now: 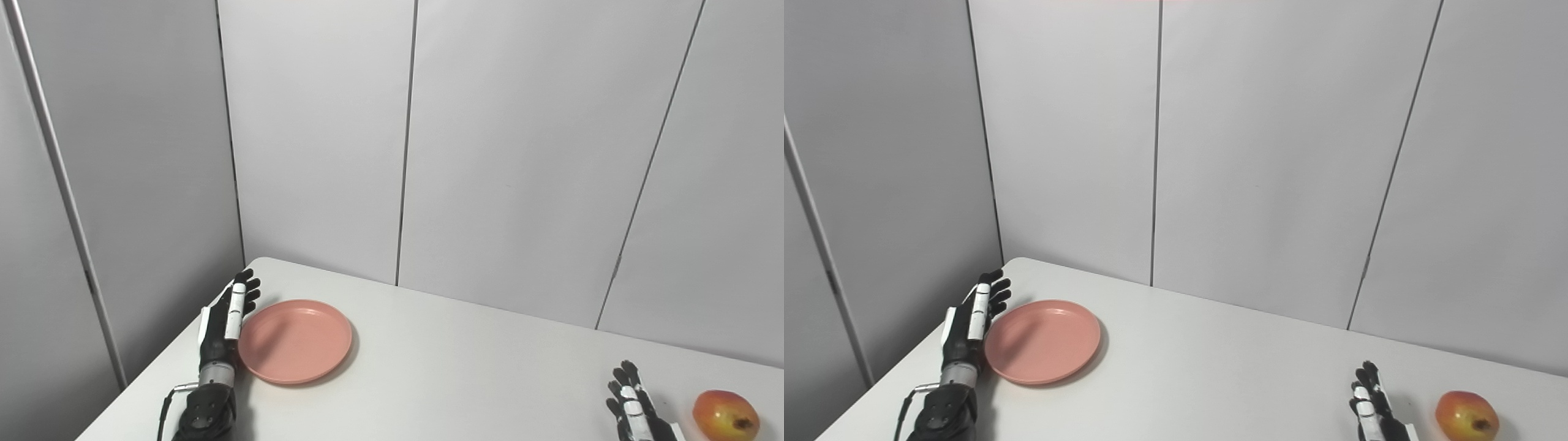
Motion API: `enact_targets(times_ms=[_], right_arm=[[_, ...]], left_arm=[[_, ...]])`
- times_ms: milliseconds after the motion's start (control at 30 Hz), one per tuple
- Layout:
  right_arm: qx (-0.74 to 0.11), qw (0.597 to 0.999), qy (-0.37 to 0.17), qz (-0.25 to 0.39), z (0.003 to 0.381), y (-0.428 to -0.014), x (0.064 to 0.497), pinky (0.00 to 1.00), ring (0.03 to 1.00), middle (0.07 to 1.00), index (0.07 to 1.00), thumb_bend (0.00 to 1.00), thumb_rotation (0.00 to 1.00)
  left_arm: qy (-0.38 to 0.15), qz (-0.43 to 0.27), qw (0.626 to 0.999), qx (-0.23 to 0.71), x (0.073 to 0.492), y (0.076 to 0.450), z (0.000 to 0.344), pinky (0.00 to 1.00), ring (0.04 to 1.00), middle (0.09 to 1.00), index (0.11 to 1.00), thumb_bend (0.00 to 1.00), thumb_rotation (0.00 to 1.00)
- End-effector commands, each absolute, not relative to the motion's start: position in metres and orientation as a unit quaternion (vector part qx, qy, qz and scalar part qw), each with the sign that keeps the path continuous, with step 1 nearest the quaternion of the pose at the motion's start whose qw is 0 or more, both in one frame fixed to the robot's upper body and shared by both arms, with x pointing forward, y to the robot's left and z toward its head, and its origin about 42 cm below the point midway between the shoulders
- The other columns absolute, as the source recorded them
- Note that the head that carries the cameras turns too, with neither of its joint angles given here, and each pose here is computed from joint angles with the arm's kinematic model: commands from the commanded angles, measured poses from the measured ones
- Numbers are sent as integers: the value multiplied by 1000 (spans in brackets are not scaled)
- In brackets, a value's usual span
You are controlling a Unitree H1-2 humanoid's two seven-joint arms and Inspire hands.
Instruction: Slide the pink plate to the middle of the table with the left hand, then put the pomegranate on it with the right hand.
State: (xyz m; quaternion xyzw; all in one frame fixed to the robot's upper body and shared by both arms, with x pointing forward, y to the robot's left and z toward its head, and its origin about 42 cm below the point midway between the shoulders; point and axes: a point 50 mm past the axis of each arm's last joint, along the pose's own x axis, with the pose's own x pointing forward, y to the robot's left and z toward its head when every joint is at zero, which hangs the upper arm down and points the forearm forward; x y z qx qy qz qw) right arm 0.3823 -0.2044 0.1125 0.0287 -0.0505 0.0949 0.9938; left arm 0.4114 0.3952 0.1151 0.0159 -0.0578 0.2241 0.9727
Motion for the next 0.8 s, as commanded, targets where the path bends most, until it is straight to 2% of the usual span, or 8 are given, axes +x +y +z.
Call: enact_targets(times_ms=[0,133,333,767], right_arm=[[36,994,-45,93,101,-203,374,1000,1000,1000,1000,361,874],[31,994,-45,95,100,-205,374,1000,1000,1000,1000,364,909],[34,994,-46,93,101,-204,374,1000,1000,1000,1000,386,870],[33,994,-44,94,102,-203,374,1000,1000,1000,1000,378,897]], left_arm=[[-86,213,973,26,423,394,130,857,835,825,806,509,1000],[-81,214,973,28,423,393,128,868,839,825,807,510,1000],[-77,212,974,27,424,395,124,855,838,827,810,515,1000],[-64,201,977,28,427,392,122,836,839,832,823,544,1000]])
